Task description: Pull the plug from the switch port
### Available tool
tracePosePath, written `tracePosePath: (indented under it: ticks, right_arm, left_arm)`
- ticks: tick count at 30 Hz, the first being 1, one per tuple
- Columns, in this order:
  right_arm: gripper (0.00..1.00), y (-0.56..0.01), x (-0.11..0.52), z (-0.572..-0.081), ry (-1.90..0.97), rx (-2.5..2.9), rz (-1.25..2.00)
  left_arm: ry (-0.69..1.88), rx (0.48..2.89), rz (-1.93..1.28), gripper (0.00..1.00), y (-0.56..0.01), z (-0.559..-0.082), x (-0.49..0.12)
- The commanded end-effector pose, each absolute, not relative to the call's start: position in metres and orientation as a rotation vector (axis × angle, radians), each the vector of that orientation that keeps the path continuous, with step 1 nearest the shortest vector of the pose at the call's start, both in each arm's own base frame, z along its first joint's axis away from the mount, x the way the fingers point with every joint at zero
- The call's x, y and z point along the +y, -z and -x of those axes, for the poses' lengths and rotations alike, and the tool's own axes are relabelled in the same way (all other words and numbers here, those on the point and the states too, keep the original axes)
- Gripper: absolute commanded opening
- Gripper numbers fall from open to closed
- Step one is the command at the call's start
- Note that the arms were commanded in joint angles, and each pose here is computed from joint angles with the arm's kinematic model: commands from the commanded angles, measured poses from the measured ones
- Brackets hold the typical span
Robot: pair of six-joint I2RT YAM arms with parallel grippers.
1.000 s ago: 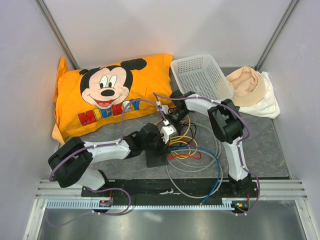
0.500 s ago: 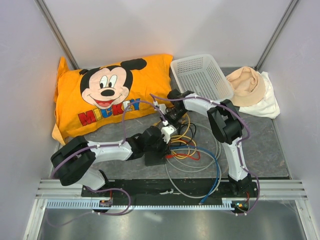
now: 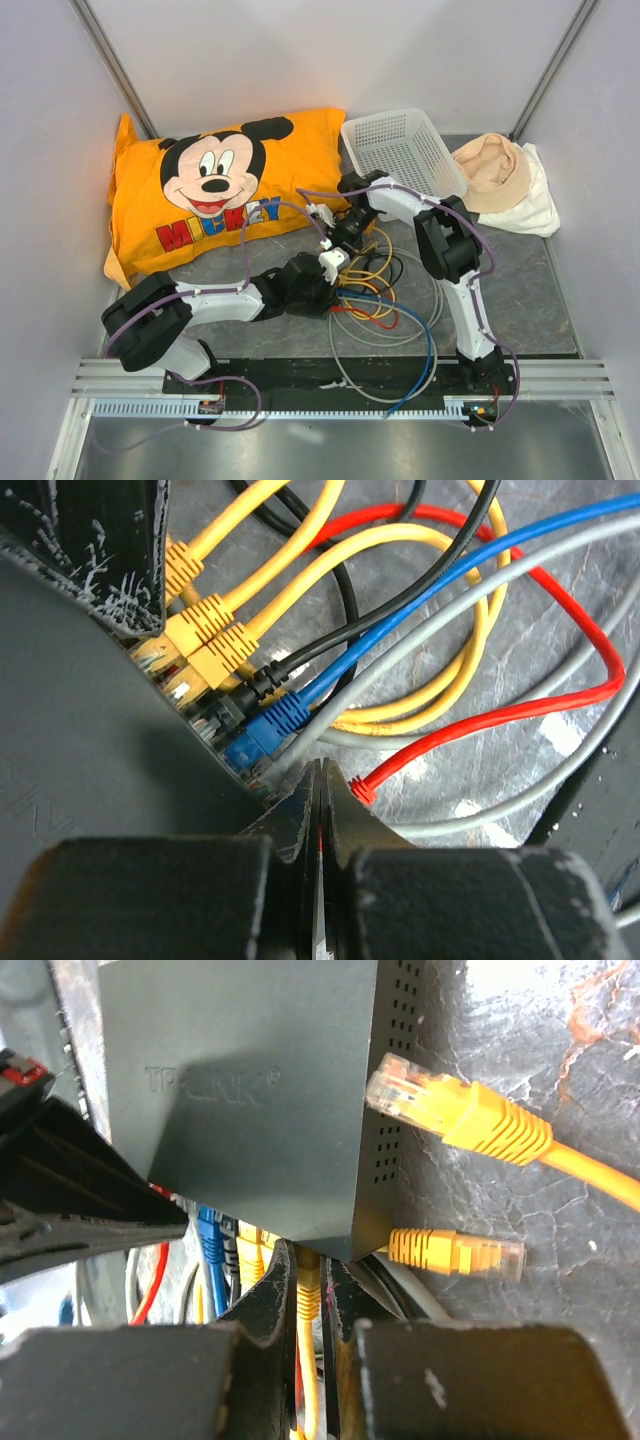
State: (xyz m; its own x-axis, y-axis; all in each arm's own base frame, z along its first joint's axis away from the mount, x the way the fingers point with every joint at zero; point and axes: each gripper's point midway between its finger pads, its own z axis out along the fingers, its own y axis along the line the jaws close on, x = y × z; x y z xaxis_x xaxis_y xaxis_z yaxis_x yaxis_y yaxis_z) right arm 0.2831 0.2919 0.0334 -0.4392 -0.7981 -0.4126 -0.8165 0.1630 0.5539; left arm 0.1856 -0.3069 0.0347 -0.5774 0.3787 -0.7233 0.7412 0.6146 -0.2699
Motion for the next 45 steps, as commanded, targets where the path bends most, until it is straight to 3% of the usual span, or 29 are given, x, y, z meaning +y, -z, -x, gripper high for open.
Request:
tracePosePath:
  ticks: [1,6,12,18,25,33,41,45]
  right_arm:
    - [0.03,0.019,0.225,-0.302,-0.983,2.436,1.917]
    - [0.01,0.016,0.235,-0.288,-1.185,2.613,1.713]
    - [0.00,0.027,0.232,-0.246,-1.198,2.990,1.182]
    - [0.00,0.039,0.213,-0.249,-0.937,3.112,1.086]
    - [0.00,0.020,0.226,-0.263,-0.972,3.088,1.003]
    - [0.00,-0.064,0.215,-0.335,-0.554,2.700,1.160]
    - [0.01,-0.074,0.160,-0.360,-0.066,2.662,1.129]
    - [0.04,-0.077,0.153,-0.368,0.010,2.647,1.088]
  left_arm:
    - [0.516,2.423,-0.843,0.02,0.012,-0.177,-0.255]
    - [0.486,2.419,-0.819,0.02,0.014,-0.184,-0.254]
    - [0.470,2.448,-0.762,0.02,0.017,-0.190,-0.249]
    - [0.440,2.454,-0.723,0.02,0.019,-0.197,-0.244]
    - [0.452,2.436,-0.718,0.02,0.014,-0.199,-0.245]
    - [0.518,2.344,-0.774,0.01,-0.008,-0.200,-0.253]
    - [0.518,2.253,-0.759,0.01,-0.029,-0.217,-0.248]
    - [0.517,2.207,-0.741,0.02,-0.039,-0.228,-0.246]
